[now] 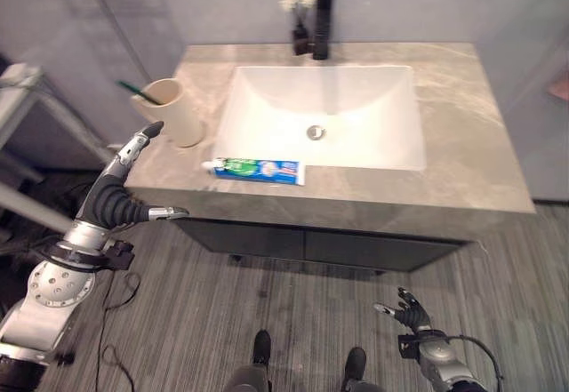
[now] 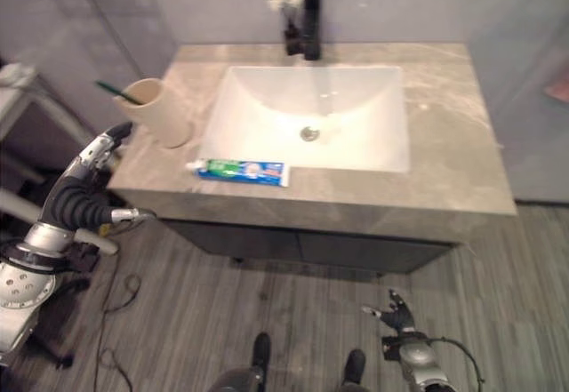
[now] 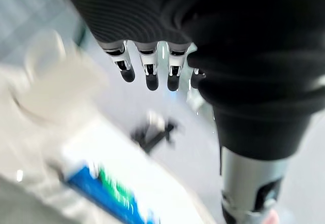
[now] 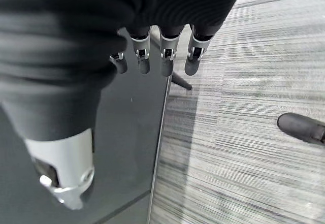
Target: Put brush and paste in cup on sink, flatten towel.
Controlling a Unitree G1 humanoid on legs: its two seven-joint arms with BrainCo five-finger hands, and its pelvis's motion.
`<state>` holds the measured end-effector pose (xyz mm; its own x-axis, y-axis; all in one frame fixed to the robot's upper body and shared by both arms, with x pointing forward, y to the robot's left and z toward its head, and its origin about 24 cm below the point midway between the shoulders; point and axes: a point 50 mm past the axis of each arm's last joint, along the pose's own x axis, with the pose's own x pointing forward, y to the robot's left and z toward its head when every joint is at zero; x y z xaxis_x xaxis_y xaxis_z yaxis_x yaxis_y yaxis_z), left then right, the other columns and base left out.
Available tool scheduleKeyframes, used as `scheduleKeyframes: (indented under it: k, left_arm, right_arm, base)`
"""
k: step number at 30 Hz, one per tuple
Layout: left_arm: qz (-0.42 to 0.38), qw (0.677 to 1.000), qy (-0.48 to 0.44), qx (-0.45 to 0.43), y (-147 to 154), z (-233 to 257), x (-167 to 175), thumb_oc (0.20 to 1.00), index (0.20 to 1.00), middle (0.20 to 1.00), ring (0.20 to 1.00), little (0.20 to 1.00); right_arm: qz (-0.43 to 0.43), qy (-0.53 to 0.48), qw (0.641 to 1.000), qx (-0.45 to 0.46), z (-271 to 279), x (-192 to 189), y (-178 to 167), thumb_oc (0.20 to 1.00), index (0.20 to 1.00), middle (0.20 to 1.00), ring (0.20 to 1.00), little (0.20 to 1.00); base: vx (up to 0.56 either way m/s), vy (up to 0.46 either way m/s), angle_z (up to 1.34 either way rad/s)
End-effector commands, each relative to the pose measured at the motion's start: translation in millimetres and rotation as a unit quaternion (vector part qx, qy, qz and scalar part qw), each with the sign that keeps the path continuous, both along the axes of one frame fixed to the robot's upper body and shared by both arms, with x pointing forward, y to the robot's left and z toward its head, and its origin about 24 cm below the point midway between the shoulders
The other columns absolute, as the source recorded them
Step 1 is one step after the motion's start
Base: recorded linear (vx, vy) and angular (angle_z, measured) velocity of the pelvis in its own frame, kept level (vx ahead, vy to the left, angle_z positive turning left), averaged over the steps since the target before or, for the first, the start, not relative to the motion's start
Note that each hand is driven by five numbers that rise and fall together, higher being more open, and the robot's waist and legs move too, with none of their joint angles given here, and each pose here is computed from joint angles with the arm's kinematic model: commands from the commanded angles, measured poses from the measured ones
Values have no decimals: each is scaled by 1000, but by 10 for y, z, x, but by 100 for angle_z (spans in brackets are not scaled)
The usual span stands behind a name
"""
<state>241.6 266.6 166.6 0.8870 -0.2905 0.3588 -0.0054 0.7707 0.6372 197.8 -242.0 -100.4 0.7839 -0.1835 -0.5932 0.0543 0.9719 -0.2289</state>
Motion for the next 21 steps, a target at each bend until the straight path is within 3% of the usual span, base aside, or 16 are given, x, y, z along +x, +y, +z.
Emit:
scheduleKeyframes:
  k: [1,6,21]
  left_arm:
    - [5,999,-33,-23,67,172,71,1000,1000,1000,1000,1000]
    - [46,997,14,-62,228,-13,201,1000,1000,1000,1000,1000]
    - [113,992,6,-56,457,4,241,1000,1000,1000,1000,1000]
  right_arm:
    - [21,-27,999,-4,89,131,48,1000,1000,1000,1000,1000]
    - [40,-43,998,-7,157,228,106,1000,1000,1000,1000,1000]
    - [57,-58,997,-7,203,271,174,1000,1000,1000,1000,1000]
  base:
    - [-18,28,-31]
    - [-19,31,-32]
    - [2,8,-4]
